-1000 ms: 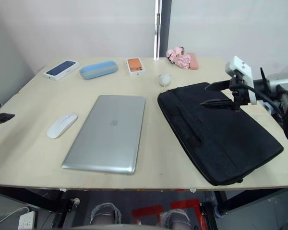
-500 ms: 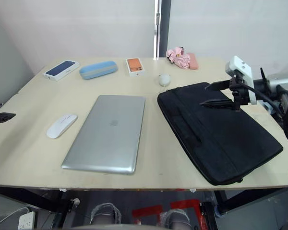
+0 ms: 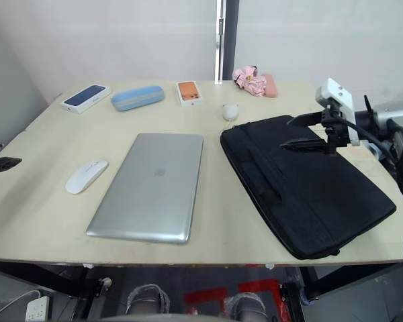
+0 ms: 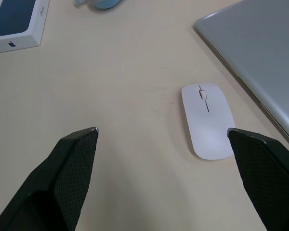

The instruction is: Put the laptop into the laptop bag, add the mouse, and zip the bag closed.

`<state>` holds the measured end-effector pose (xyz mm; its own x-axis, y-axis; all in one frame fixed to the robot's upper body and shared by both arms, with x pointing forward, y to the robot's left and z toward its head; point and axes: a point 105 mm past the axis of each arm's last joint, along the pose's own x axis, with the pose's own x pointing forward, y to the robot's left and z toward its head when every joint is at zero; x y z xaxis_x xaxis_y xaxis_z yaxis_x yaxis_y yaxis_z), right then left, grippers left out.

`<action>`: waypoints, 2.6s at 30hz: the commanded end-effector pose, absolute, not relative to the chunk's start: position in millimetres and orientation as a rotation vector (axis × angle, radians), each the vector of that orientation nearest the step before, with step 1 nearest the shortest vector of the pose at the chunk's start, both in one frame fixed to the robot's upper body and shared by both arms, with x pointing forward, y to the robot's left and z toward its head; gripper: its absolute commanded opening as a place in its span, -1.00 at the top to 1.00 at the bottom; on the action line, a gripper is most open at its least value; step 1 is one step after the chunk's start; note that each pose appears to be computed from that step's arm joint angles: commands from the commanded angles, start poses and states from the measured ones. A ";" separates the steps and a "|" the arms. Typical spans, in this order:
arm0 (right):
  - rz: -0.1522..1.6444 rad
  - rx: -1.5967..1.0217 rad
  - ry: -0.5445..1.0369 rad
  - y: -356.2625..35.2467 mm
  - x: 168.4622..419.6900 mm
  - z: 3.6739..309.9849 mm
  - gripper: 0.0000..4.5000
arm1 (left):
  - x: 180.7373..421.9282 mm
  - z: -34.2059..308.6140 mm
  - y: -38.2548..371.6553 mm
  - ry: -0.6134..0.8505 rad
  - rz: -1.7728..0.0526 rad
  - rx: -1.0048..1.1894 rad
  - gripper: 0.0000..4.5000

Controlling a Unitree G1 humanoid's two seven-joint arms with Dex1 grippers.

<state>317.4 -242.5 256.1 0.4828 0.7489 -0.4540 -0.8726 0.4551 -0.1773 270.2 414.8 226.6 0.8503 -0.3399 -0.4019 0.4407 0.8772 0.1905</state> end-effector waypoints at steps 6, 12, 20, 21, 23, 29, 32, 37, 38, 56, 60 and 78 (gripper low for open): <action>1.013 -0.438 0.305 -246.6 315.5 263.7 -0.99 | 267.6 243.1 418.6 0.342 -0.397 0.331 -1.00; 1.019 -0.446 0.299 -241.7 317.4 261.1 -0.99 | 267.9 243.5 416.6 0.340 -0.407 0.336 -1.00; 1.108 -0.430 0.259 -207.2 317.7 250.8 -0.99 | 269.5 230.8 392.0 0.385 -0.526 0.230 -1.00; 1.133 -0.420 0.247 -198.3 316.8 248.7 -0.99 | 270.2 230.0 384.9 0.387 -0.554 0.189 -1.00; 1.189 -0.409 0.217 -174.1 315.4 242.1 -0.99 | 271.5 223.7 363.5 0.410 -0.648 0.080 -1.00; 1.276 -0.411 0.168 -128.1 312.7 225.5 -0.46 | 275.1 203.5 324.4 0.538 -0.785 -0.155 -1.00; 1.277 -0.432 0.161 -116.6 315.7 216.0 0.07 | 276.2 189.1 315.1 0.677 -0.787 -0.264 -1.00; 1.292 -0.487 0.185 -103.5 316.3 191.6 0.81 | 292.3 182.3 301.2 0.743 -0.778 -0.473 -1.00; 1.294 -0.486 0.187 -100.8 316.8 188.2 0.95 | 294.2 180.5 297.2 0.771 -0.779 -0.512 -1.00; 1.225 -0.612 0.213 -71.3 340.9 135.6 0.98 | 333.7 126.6 273.9 0.895 -0.741 -0.536 -1.00; 1.223 -0.658 0.243 -69.5 344.6 122.6 0.98 | 336.9 120.1 268.5 0.900 -0.746 -0.535 -1.00; 1.273 -0.608 0.200 -37.4 352.8 115.4 0.98 | 340.6 108.6 239.3 0.929 -0.846 -0.570 -1.00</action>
